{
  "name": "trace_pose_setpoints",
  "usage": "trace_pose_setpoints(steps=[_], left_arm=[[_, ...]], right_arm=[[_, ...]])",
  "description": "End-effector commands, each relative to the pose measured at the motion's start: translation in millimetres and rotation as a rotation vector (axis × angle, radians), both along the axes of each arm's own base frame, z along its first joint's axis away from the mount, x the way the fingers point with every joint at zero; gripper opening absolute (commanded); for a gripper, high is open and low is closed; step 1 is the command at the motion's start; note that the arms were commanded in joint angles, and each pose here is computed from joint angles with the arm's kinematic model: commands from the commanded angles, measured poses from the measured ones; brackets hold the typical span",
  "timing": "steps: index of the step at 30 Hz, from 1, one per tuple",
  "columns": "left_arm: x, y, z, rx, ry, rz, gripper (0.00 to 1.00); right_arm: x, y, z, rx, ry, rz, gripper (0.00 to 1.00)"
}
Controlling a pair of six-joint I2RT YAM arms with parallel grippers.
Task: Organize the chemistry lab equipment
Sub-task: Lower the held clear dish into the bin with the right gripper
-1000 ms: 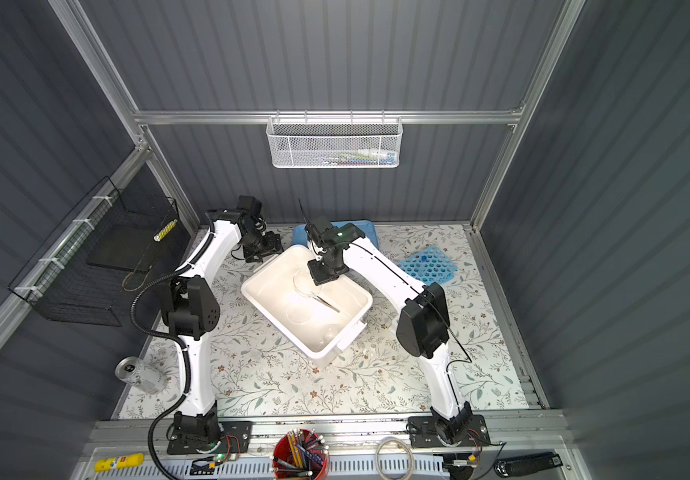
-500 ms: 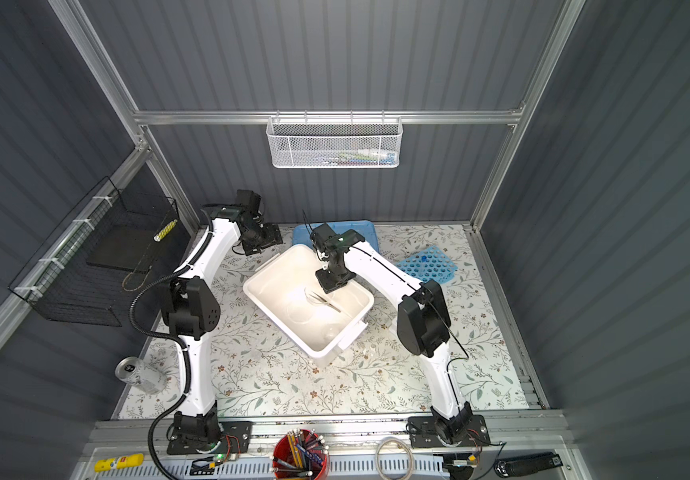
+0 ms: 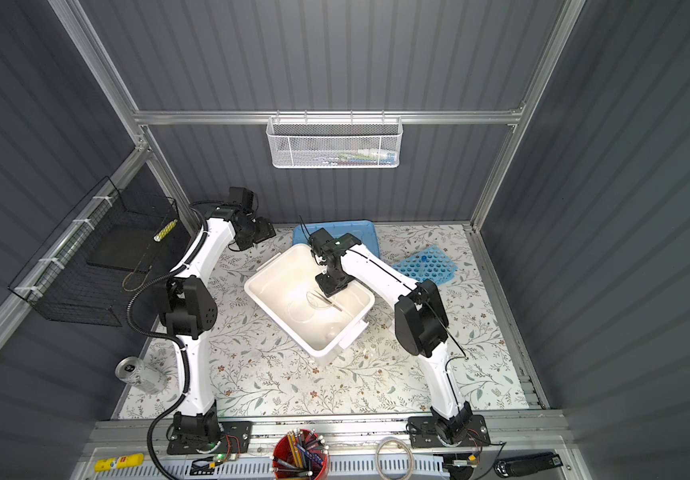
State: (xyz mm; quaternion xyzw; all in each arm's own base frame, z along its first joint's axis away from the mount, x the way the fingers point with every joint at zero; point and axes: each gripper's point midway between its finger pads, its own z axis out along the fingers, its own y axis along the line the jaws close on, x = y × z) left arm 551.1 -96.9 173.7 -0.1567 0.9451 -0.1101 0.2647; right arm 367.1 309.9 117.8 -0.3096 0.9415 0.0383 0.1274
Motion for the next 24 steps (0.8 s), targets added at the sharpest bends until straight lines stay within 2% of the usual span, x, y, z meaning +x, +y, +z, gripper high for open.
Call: trace_pose_setpoints(steps=[1, 9, 16, 24], left_arm=[[-1, -1, 12, -0.001, -0.04, -0.001, 0.83], [-10, 1, 34, 0.018, -0.083, -0.035, 0.83], [-21, 2, 36, 0.017, -0.087, -0.049, 0.83], [-31, 5, 42, 0.022, -0.093, -0.05, 0.83]], right_arm=[[-9, -2, -6, -0.049, 0.008, 0.035, 0.0], [-16, 16, -7, -0.039, -0.014, 0.052, 0.0], [-27, 28, -7, -0.022, 0.005, 0.063, 0.0], [-30, 18, -31, -0.082, 0.024, 0.104, 0.0]])
